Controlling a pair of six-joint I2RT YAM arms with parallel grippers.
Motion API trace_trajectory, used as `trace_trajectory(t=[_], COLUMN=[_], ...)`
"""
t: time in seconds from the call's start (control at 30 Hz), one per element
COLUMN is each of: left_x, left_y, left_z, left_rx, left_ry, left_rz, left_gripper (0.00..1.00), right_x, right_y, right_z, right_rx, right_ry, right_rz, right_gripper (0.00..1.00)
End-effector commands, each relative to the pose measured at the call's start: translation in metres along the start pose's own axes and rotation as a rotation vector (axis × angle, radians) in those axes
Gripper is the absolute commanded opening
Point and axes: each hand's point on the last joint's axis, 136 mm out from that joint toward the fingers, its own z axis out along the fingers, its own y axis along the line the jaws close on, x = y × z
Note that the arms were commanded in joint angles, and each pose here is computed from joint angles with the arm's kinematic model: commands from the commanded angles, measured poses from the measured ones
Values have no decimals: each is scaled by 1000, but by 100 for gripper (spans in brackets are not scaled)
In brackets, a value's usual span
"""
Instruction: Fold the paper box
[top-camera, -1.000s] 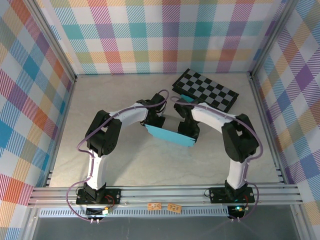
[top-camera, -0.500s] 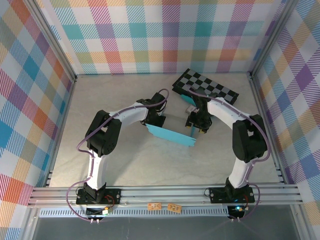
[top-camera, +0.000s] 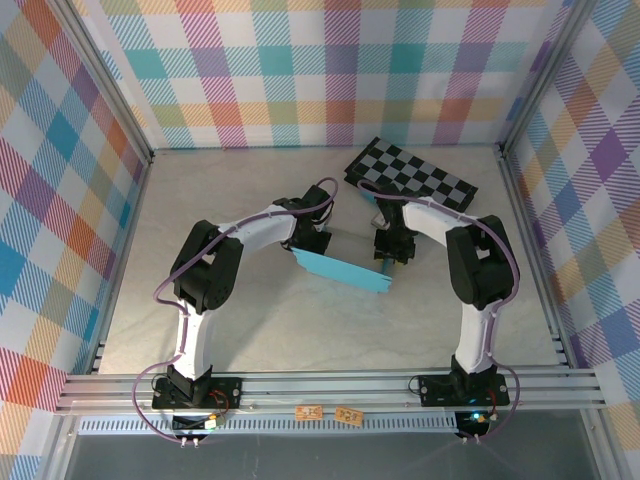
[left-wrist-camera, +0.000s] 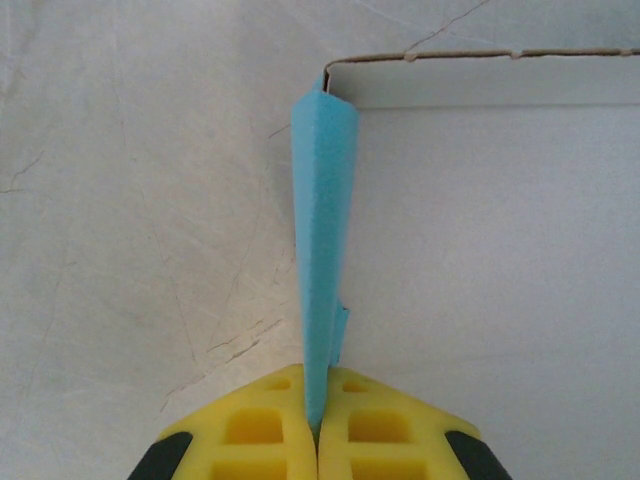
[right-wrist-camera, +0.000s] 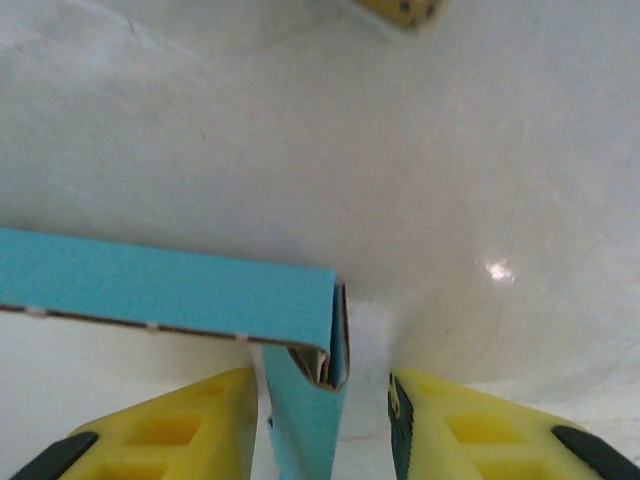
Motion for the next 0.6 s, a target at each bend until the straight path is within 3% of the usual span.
trace_trajectory(t=[0.0,0.37,0.57], left_x=[4,3,3], left_y=[5,4,4], left_z=[4,5,4], left_rx=[-23,-21,-20], left_ry=[27,27,26], left_rz=[11,10,11], left_gripper=[0,0,0], right_x=[-13,-16,-14], right_y=[3,1,-1], right_z=[-10,-14,-8], right_rx=[-5,-69,-57], right_ry=[-67,-86,-68], right_rz=[-49,-22,-18], right_gripper=[38,25,2])
